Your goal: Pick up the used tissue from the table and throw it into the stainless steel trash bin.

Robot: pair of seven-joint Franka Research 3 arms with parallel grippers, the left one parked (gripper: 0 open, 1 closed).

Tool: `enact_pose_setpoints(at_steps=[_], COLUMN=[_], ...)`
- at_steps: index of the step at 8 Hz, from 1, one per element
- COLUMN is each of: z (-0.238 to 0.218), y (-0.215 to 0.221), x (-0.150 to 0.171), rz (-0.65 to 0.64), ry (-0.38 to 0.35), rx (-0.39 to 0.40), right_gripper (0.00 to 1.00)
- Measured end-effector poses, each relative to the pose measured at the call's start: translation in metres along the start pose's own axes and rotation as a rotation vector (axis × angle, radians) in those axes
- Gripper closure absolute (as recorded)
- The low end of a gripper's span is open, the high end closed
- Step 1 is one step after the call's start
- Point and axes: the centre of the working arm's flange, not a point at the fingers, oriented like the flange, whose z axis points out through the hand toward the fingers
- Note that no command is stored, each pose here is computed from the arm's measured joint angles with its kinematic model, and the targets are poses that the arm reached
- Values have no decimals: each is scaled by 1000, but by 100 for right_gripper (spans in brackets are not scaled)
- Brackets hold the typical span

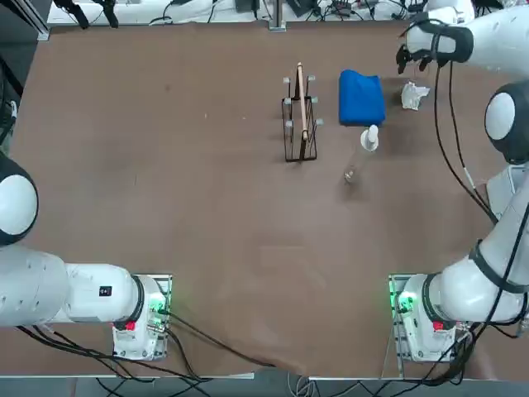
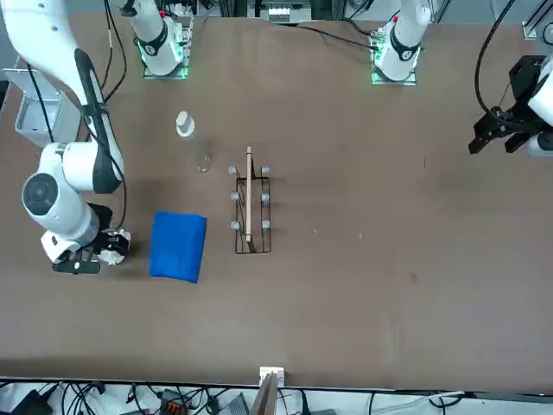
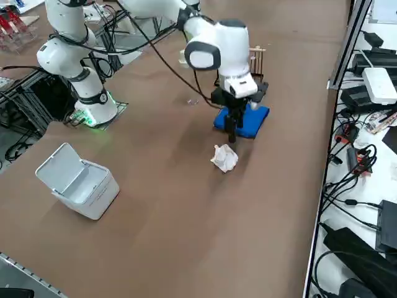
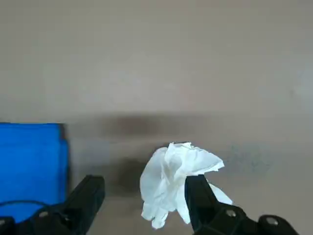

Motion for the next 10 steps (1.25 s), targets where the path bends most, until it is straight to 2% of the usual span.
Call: enact_pose_setpoints(at_steps=[4, 9, 10], z=[36, 65, 69], y=[8, 14, 17], x=[-10, -20, -23], rz=[10, 14, 19], ry=[-39, -28, -20], rx=[-1, 0, 2], right_gripper=[0, 1, 11])
